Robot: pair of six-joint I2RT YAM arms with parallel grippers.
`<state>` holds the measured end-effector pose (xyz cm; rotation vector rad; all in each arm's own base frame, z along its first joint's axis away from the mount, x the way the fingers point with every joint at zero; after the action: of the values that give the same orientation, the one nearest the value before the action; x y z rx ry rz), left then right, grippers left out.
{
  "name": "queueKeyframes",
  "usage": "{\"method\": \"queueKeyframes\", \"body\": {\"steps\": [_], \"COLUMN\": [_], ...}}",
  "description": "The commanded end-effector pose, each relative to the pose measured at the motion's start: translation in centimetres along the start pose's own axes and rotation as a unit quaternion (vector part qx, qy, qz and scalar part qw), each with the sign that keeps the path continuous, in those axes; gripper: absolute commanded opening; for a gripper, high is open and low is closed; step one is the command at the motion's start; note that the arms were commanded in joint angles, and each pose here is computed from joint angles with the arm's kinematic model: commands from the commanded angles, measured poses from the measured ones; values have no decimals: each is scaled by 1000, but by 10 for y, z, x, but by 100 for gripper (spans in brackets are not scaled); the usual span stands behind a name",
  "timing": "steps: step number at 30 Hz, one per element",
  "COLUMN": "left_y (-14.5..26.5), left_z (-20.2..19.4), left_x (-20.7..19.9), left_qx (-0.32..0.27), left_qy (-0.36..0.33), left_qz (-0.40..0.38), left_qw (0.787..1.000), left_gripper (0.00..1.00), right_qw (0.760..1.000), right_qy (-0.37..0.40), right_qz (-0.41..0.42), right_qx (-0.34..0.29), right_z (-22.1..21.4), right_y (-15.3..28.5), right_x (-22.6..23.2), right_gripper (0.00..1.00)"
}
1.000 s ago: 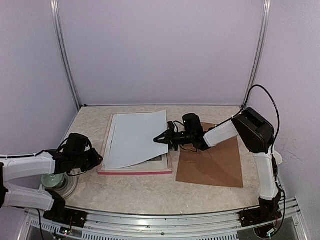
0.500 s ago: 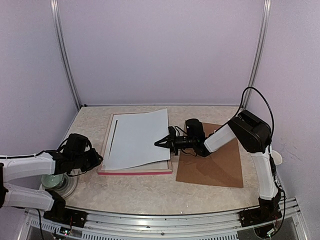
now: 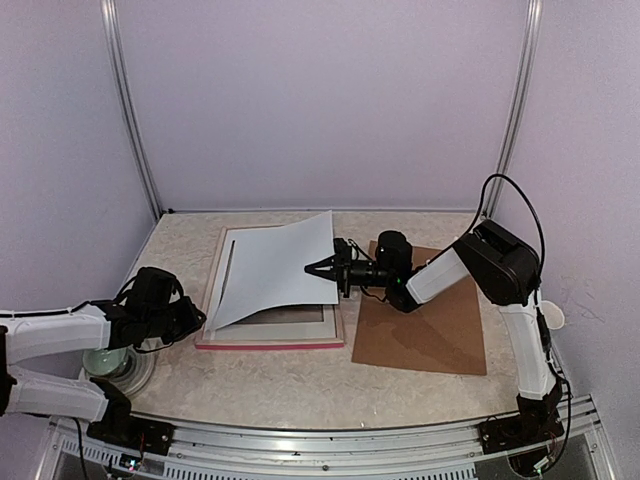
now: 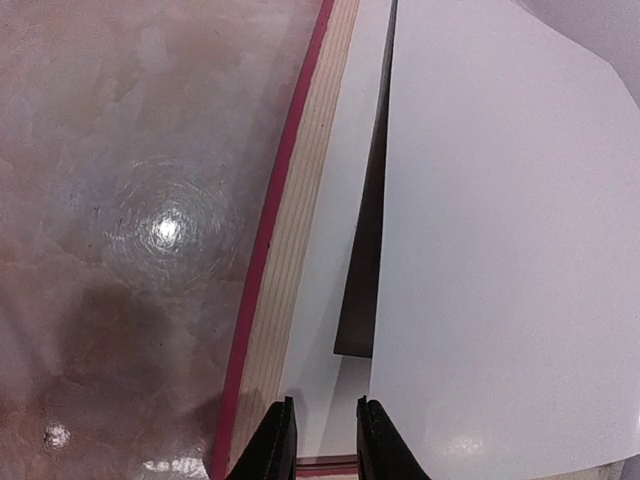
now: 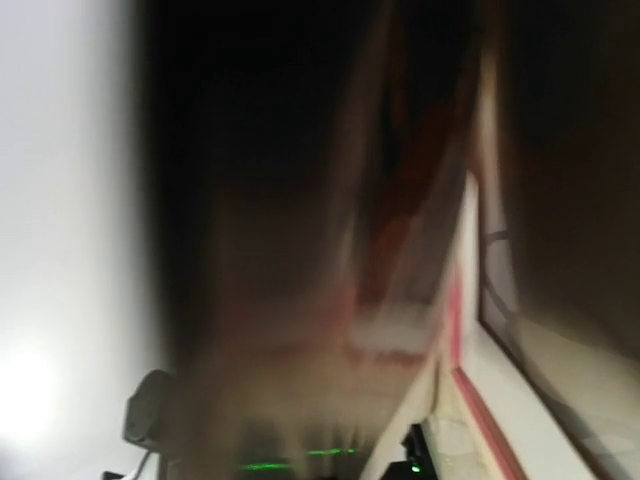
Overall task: Put the photo into the frame
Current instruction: Place the photo on the mat board.
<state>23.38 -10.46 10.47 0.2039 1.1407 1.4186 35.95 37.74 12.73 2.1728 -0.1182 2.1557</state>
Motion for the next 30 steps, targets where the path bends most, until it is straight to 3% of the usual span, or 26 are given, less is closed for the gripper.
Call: {"method": "queueKeyframes", "body": {"steps": [1, 30], "left_y": [2, 6], "left_z": [5, 3], "left_x": [-2, 3], "left_qx": [-12, -19], "left_qy": [4, 10], "left_qz": [-5, -2], "left_qw": [1000, 1000], "left_gripper": [23, 23], "right_qw": [998, 990], "right_qy": [23, 1], "right_qz": [59, 141], "right_qx": [2, 14], "right_z": [6, 12], "right_y": [-1, -32], "right_x": [23, 23], "right_gripper": [1, 2]}}
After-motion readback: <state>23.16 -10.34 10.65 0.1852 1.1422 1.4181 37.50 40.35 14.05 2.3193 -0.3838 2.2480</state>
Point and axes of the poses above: each gripper's point midway between its finger pads, its own y axis back along the fingers, its own x axis along the line the jaws close on, z = x × y, the point moved 6 cm from there along y, back along the fingers, and after that the axes turned 1 degree about y, right-handed, at the moved point
